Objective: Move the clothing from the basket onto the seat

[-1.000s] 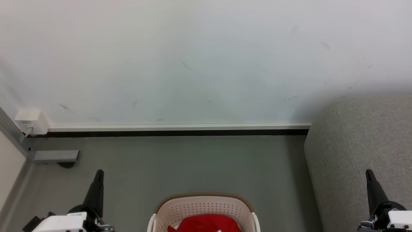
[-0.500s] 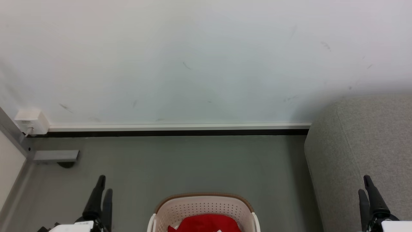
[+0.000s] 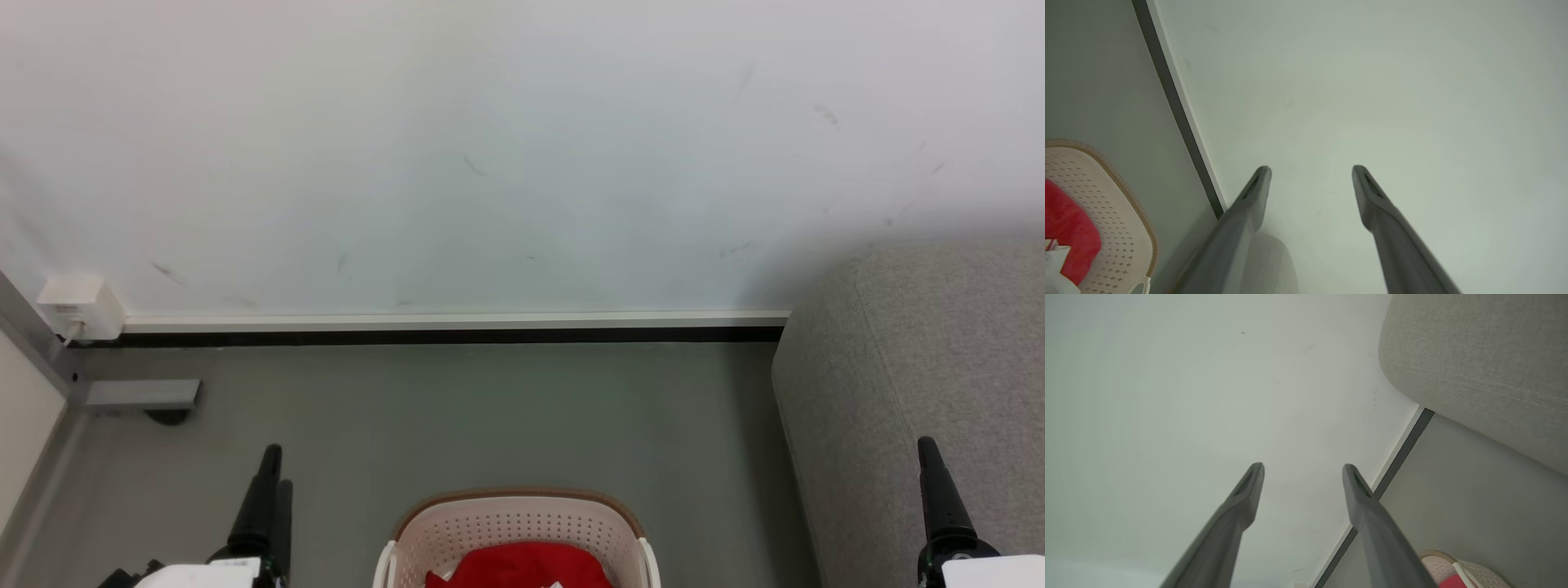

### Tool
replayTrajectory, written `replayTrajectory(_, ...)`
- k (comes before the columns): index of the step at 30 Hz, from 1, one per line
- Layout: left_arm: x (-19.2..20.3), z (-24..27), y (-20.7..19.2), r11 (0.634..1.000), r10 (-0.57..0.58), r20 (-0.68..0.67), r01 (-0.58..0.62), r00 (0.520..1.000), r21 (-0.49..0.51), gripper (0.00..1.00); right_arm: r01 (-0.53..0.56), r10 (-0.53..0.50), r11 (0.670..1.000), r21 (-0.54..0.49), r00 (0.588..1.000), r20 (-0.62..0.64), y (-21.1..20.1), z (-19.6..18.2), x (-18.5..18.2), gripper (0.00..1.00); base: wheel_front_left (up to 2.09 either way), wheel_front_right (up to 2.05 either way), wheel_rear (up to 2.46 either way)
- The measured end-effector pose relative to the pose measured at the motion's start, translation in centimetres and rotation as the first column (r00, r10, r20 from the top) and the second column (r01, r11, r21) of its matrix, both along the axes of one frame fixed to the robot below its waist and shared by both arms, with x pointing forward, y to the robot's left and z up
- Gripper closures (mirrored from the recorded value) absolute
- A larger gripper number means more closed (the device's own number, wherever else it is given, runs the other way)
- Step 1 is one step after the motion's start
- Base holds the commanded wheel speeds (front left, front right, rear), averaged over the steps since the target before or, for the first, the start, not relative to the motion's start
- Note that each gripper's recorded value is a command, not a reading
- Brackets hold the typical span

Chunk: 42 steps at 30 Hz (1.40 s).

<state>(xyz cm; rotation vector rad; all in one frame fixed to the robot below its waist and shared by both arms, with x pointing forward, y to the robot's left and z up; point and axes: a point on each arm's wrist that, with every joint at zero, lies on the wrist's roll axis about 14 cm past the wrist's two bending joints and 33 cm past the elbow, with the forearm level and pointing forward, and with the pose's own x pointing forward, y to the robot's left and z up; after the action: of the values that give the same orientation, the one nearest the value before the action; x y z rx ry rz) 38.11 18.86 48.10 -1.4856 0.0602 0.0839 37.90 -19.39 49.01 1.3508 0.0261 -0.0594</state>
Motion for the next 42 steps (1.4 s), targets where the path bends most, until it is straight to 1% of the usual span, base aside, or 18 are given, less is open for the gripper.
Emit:
replayTrajectory(4,0.0,0.0,-0.2,0.999,-0.001,-0.012,0.002,1.0,0.038,0.0,-0.004,0.005,0.996,-0.093,1.0,0.009,0.0,0.4,-0.1,0.0,0.0,0.0,0.0)
replayTrajectory(8,0.2,0.3,-0.7,0.994,-0.014,-0.011,0.015,1.0,0.107,0.0,-0.009,0.014,0.984,-0.18,1.0,0.027,0.3,1.0,0.0,0.0,0.0,0.0,0.0)
replayTrajectory(14,0.3,0.7,-1.7,0.975,-0.041,-0.02,0.044,0.999,0.217,0.0,-0.021,0.036,0.953,-0.304,0.998,0.044,0.9,1.6,0.1,0.0,0.0,0.0,0.0)
replayTrajectory(18,0.3,0.8,-2.5,0.954,-0.059,-0.029,0.065,0.998,0.294,0.0,-0.026,0.049,0.921,-0.39,0.998,0.048,1.2,1.8,-0.1,0.0,0.0,0.0,0.0)
replayTrajectory(22,0.3,0.8,-3.1,0.923,-0.073,-0.036,0.082,0.997,0.377,0.0,-0.029,0.056,0.887,-0.461,0.997,0.044,1.4,1.6,-0.2,0.0,0.0,0.0,0.0)
replayTrajectory(27,0.4,0.9,-3.8,0.881,-0.087,-0.042,0.096,0.995,0.463,0.0,-0.036,0.073,0.834,-0.55,0.996,0.045,1.7,1.7,-0.2,0.0,0.0,0.0,0.0)
replayTrajectory(36,0.1,0.3,-4.4,0.78,-0.097,-0.07,0.12,0.993,0.614,0.0,-0.052,0.099,0.744,-0.666,0.995,0.033,2.4,1.3,-0.3,0.0,0.0,0.0,0.0)
replayTrajectory(42,0.1,0.6,-4.0,0.719,-0.079,-0.058,0.097,0.995,0.688,0.0,-0.059,0.114,0.68,-0.731,0.993,0.026,2.7,1.1,-0.3,0.0,0.0,0.0,0.0)
